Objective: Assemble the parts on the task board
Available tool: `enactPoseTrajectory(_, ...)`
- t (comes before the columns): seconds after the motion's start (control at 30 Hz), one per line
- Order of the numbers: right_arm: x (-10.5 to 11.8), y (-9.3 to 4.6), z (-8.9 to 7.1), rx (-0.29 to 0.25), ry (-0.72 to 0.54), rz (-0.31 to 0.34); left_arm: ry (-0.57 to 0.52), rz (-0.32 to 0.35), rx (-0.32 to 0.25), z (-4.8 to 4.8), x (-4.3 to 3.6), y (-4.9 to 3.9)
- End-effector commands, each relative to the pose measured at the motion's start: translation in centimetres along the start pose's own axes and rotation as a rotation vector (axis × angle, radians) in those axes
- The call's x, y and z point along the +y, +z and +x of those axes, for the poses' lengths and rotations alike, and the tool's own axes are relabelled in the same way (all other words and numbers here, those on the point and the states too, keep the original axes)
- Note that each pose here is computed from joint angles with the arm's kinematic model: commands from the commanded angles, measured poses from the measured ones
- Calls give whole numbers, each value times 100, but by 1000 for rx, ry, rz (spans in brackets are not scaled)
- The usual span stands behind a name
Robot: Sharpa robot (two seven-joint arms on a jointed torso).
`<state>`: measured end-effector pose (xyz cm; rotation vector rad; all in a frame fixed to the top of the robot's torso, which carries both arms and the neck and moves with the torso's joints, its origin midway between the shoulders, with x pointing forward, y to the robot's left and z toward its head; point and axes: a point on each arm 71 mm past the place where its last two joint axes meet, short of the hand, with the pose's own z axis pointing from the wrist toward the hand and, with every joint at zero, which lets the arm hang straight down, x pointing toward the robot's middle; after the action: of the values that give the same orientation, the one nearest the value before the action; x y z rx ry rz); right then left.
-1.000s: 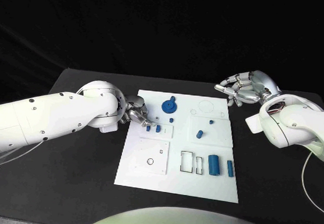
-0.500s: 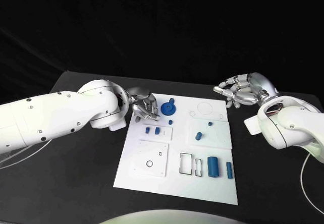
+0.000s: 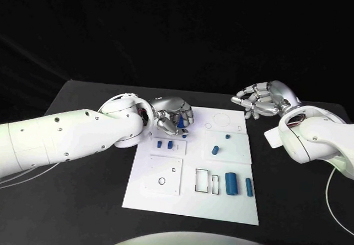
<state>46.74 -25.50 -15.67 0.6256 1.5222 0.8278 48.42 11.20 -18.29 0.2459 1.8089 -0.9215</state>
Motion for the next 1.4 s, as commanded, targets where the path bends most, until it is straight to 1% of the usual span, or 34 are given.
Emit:
enactPoseTrajectory(0.03,13,0,13,4,-2,-16,179,105,3,30,-81,54)
enactPoseTrajectory(0.13,15,0,18,5,-1,-16,222,98,31,68,-81,99)
enactPoseTrajectory(0.2,17,0,21,6,-1,-16,252,84,57,96,-72,130)
enactPoseTrajectory(0.27,18,0,22,6,-1,-16,271,72,71,108,-61,149)
enactPoseTrajectory(0.43,20,-1,25,7,0,-17,308,51,86,123,-36,197)
enactPoseTrajectory(0.73,27,0,34,8,1,-18,332,23,129,154,-6,256)
enactPoseTrajectory(0.97,30,-2,36,8,1,-18,339,12,145,164,19,280)
enactPoseTrajectory(1.4,39,-1,40,3,4,-22,342,7,161,185,20,317)
